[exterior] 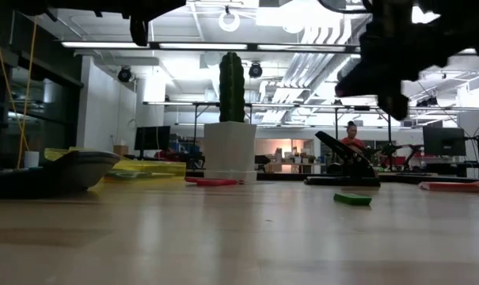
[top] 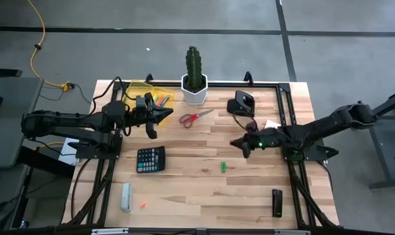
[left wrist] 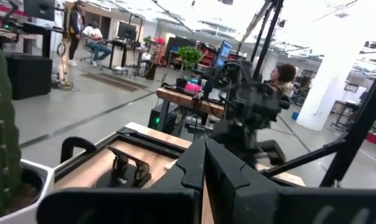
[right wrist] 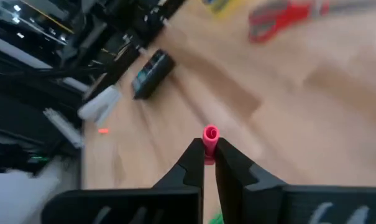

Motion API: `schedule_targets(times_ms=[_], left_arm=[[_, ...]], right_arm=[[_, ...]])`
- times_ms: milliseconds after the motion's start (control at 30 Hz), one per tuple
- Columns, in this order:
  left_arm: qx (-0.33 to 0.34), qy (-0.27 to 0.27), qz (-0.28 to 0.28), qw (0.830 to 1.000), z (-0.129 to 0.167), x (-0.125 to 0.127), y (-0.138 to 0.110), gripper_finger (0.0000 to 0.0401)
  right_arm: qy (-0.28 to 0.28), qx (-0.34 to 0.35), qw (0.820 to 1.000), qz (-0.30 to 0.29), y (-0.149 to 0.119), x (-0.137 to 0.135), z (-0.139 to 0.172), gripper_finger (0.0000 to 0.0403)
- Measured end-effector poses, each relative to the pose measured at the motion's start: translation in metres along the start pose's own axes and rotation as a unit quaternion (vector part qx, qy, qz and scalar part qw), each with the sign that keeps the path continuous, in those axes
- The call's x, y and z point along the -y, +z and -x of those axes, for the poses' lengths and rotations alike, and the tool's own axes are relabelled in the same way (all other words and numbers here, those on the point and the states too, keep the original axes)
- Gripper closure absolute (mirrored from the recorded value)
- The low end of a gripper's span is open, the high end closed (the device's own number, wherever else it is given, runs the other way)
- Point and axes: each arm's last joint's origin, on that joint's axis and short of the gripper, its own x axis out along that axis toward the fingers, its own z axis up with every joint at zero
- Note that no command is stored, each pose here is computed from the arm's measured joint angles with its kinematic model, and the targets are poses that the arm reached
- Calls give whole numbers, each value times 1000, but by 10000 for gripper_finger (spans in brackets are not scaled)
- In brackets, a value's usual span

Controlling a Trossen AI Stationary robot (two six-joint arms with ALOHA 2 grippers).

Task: Pack school essentials
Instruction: Put the pink cap eraser into the transparent yellow supply box

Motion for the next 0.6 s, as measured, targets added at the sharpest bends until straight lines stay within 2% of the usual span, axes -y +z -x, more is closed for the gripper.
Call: schedule_targets(times_ms=[133,300,400,600], left_arm=[[-2,-1,-8,1000,-1,0,-1,401],[-9,14,-8,1000,-4,-1,-4,388],[-19,16,0,1000,-7,-2,-8,356],[-43,-6,-8,999,-19,7,-10,270]], right_arm=[[17,33,996,77,34,-10,-7,400],[55,62,982,169,78,-28,-10,400],[73,87,972,206,100,-40,-8,400],[95,100,962,237,120,-51,-8,400]])
